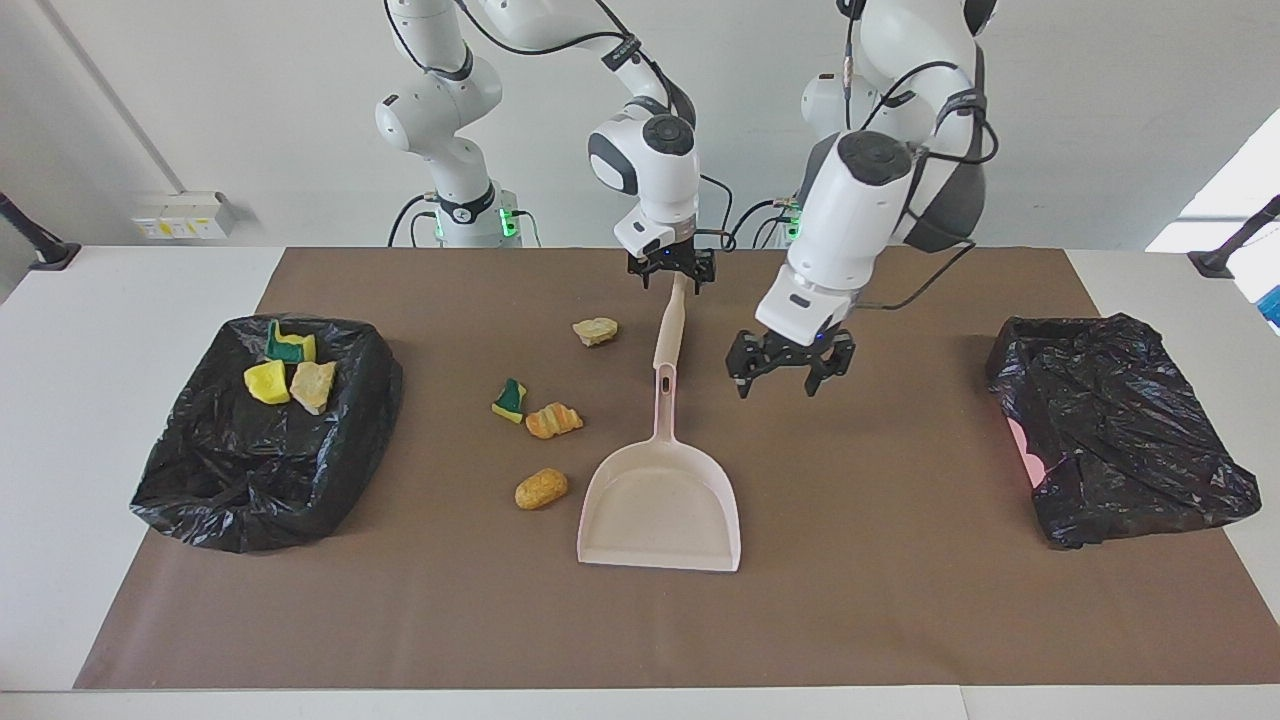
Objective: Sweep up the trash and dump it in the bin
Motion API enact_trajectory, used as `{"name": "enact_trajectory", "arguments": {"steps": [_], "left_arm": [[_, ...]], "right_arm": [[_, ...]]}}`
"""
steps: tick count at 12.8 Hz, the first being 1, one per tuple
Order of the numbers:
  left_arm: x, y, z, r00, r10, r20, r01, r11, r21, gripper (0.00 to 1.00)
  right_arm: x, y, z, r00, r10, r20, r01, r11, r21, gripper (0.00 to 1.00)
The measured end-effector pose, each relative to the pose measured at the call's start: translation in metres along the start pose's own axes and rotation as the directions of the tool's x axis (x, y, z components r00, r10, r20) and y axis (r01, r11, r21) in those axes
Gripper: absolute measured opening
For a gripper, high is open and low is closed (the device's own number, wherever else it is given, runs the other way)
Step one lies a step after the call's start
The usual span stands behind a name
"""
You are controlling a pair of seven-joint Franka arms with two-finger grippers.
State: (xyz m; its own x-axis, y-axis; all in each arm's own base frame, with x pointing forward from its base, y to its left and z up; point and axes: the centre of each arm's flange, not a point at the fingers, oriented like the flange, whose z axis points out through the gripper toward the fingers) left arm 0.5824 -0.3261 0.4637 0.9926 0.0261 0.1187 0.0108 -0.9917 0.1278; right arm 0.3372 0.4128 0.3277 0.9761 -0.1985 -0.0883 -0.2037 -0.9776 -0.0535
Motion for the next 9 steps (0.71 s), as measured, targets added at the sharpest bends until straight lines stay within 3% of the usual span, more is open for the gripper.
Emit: {"name": "enact_trajectory", "arguments": {"steps": [1,3,6,7,9], "left_arm": [[-0.009,0.019,0.017,1.000,0.016,0.012,-0.016,1.000,-0.002,1.00],[-0.026,0.046,0.040,0.999,0.043,0.021,-0.043,0.999,-0.007,1.00],[-0.051,0.060,0.072,0.997,0.078,0.026,-0.078,0.997,-0.011,1.00],[-0.055,0.060,0.078,0.996,0.081,0.032,-0.080,0.997,-0.007,1.00],[-0.068,0.068,0.091,0.994,0.102,0.050,-0.102,0.995,-0.001,1.00]], "right_arm": [[0.000,0.000,0.001,1.000,-0.001,0.001,0.001,1.000,-0.001,0.93],[0.000,-0.002,0.000,1.000,-0.001,-0.001,0.001,1.000,0.002,0.70],[0.002,-0.008,-0.007,1.000,0.002,-0.008,-0.001,1.000,0.018,0.63],[0.002,-0.010,-0.008,1.000,0.000,-0.009,0.000,1.000,0.020,0.55],[0.002,-0.011,-0.007,1.000,-0.002,-0.009,0.002,1.000,0.020,0.27]]}}
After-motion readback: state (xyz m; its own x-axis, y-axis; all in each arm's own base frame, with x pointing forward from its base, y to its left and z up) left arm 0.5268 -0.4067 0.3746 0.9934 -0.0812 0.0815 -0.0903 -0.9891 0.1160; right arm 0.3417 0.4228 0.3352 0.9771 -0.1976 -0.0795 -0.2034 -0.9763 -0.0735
